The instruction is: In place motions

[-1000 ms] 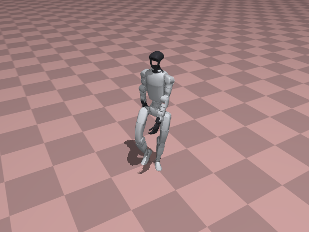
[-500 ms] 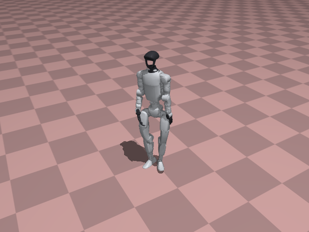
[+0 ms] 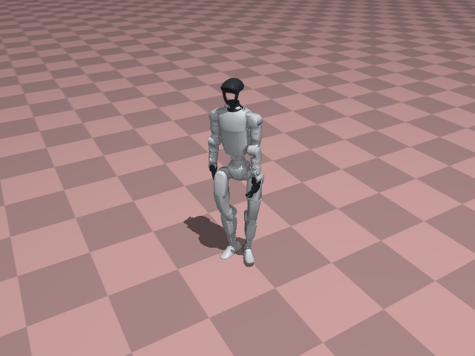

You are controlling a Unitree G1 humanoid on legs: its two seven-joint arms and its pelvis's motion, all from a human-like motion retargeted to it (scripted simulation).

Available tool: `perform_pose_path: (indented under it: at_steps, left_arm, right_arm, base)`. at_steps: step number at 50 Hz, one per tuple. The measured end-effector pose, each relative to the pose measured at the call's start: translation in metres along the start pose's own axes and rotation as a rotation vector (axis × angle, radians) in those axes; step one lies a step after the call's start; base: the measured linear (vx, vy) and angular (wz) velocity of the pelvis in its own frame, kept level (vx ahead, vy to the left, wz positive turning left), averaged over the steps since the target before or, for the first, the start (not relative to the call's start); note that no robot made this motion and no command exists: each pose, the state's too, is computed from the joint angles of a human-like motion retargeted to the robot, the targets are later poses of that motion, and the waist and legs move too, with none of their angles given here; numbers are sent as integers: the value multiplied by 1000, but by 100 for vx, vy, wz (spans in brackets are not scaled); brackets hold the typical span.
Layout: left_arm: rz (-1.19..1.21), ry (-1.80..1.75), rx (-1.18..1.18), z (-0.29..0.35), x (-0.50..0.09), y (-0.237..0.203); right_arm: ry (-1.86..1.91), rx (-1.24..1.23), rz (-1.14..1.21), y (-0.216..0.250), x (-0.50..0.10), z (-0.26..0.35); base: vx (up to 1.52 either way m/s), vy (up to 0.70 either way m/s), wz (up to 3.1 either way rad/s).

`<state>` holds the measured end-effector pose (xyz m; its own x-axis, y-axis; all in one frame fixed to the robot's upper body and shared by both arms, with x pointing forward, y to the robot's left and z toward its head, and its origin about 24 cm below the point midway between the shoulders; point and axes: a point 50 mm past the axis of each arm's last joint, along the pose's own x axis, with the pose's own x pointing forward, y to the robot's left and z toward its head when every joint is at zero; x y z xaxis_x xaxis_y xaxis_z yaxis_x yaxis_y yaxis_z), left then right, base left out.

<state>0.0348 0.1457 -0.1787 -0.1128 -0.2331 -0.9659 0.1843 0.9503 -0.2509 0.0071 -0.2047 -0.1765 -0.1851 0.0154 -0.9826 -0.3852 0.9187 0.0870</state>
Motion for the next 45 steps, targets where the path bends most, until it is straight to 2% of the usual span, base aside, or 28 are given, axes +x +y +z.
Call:
perform_pose_path:
  at_steps: [7,12,21,25,30,36,40,45]
  left_arm:
    - [-20,-6,-75,-5,1,-3]
    - [-24,-7,-115,-10,1,0]
    - [67,27,-186,-41,0,17]
    - [138,-6,-293,-53,0,22]
    - [192,-42,-407,-58,-1,27]
    - [13,88,-567,-104,5,-10]
    - [-105,246,-546,-149,0,-34]
    - [-122,357,-461,-171,-6,-39]
  right_arm:
    - [-68,-54,9,2,0,10]
    - [-37,-30,-16,-1,1,-4]
    - [8,10,-76,-10,-1,-12]
    - [-85,-31,-83,-6,-4,25]
    - [-352,-115,-42,1,-26,108]
    - [-664,-328,-44,22,-76,203]
    - [-870,-451,-88,34,-117,248]
    - [-941,-468,-109,36,-132,260]
  base:
    - [0,0,0]
    - [2,-1,-3]
    - [10,-4,-11]
    - [0,1,43]
    - [-10,-1,-60]
    - [-5,-1,-53]
    - [7,4,-33]
    - [2,2,29]
